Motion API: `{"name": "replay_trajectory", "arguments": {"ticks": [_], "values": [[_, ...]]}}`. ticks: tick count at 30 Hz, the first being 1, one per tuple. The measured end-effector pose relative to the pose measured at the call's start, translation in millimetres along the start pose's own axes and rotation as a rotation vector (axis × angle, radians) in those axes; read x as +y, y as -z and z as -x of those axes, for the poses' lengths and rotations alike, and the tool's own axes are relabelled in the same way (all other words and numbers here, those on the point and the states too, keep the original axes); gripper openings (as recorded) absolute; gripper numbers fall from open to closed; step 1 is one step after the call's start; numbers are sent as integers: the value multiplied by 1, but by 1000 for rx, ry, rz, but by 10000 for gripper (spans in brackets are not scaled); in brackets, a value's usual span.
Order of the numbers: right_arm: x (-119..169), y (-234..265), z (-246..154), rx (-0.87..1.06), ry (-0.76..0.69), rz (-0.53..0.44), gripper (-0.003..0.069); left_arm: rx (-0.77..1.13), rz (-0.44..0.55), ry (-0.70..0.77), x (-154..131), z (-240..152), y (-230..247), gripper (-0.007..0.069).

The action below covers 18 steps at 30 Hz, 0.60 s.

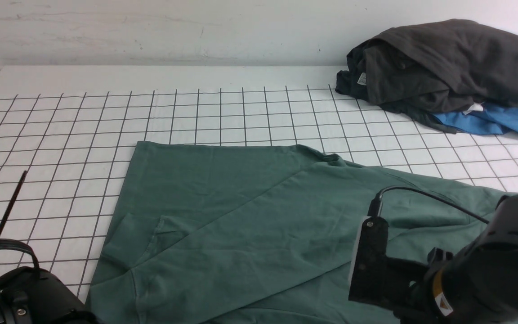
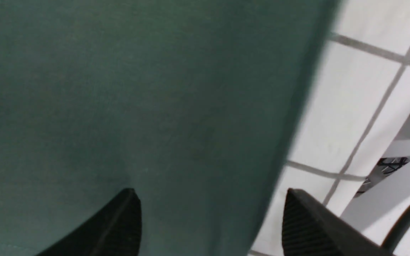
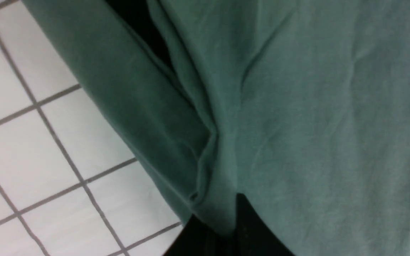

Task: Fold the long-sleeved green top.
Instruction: Use both arms simultaneously to clamp the lower edge of the clothing fabric

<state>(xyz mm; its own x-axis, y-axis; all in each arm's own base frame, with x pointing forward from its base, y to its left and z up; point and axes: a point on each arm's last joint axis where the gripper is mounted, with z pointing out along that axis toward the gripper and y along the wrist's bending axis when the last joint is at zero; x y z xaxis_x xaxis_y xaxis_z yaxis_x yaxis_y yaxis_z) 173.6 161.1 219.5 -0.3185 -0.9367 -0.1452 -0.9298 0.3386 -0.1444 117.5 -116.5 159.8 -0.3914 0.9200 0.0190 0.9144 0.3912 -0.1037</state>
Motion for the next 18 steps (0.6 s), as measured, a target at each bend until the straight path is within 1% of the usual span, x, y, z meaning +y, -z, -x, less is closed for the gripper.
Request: {"name": "replay_trajectory", "arguments": {"ticks": [3,7,9,11,13,18], "values": [[-6,0,-4,0,-56,3,4,-1,0,2,0,0,0,486],[-9,-1,-5,-6,-82,12,4,-13,27,-1,3,2,0,475],[-9,-1,-4,-16,-89,15,4,-16,77,9,7,2,0,446],[-9,-1,-4,-18,-89,16,4,-8,119,22,11,1,0,410],[-9,-1,-3,-19,-90,16,4,7,167,51,15,-1,1,359],[-9,-1,-3,-19,-90,16,4,18,195,104,18,-2,1,214]]}}
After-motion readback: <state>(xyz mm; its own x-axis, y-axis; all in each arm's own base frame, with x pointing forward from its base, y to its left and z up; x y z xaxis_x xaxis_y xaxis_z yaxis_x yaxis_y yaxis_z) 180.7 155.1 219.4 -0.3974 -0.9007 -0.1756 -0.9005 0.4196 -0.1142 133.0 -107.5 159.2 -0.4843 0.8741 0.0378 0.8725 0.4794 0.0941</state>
